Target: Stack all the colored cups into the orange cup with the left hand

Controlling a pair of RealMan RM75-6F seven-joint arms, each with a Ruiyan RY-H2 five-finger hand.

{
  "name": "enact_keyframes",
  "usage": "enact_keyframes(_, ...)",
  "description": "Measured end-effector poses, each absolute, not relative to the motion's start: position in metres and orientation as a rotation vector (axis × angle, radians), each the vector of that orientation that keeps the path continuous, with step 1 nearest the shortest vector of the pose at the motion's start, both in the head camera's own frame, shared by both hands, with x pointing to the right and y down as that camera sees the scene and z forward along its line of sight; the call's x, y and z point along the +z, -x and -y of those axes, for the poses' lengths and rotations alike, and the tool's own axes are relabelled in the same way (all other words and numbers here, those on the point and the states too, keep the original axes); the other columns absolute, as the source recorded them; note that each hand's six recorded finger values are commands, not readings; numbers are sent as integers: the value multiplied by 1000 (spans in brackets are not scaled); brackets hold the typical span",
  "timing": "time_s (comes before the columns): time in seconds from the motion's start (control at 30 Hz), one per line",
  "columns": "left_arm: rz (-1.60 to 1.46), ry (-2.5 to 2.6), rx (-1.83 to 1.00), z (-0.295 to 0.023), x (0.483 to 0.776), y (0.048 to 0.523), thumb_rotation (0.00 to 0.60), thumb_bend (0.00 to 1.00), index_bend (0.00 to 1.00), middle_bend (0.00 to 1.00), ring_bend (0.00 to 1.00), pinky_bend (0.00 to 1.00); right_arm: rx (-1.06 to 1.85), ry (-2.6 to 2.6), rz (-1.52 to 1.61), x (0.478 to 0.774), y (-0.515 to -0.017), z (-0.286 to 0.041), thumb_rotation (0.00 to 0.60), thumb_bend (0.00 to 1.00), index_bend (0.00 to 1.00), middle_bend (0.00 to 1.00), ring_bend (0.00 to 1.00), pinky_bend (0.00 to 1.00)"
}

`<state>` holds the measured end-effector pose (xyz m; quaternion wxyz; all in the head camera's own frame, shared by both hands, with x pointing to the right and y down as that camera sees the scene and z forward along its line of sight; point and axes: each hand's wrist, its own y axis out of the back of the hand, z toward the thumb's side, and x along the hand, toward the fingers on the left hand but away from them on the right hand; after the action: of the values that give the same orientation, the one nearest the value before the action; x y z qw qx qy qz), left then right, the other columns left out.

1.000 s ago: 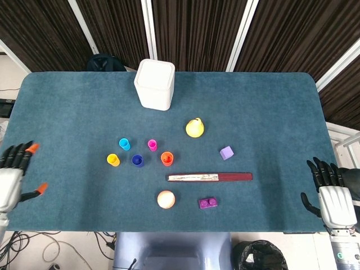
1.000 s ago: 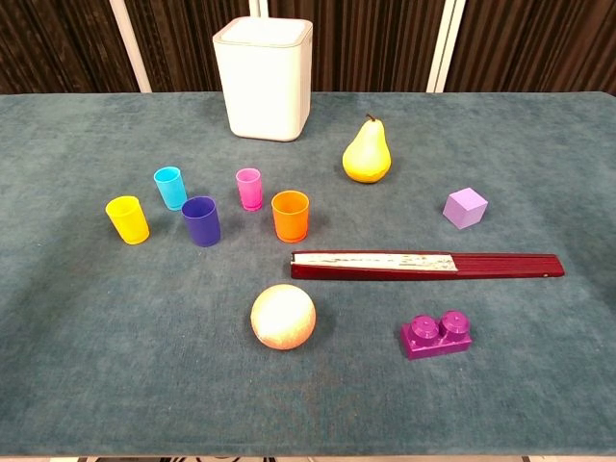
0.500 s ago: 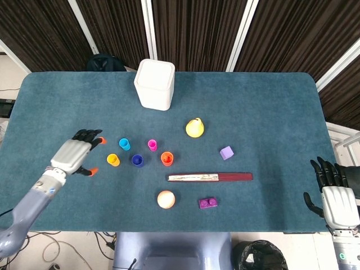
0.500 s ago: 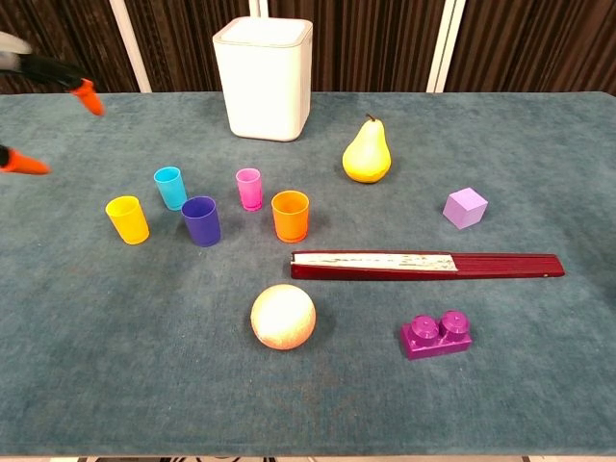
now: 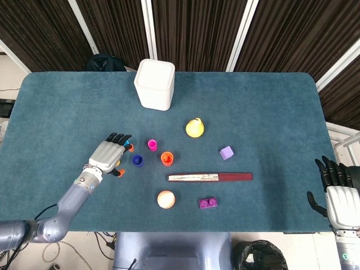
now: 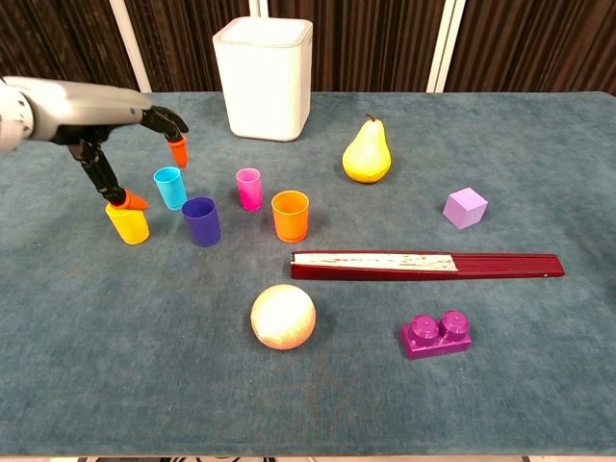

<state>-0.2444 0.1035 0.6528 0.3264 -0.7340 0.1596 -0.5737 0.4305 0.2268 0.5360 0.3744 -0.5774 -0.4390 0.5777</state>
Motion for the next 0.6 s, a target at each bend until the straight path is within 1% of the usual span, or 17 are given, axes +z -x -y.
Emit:
enact_keyframes(0.3,-425,1879,-1515,-105,670,232,600,221,305,52,0,0,1478,1462,1144,531,-435,-226,600,430,36,0,63,0)
enact_keyframes(0.6,-417,1851,-1518,-104,682,223,600,221,305,52,0,0,1484,1456,1147,531,-437,-225,600,430,36,0,64,0)
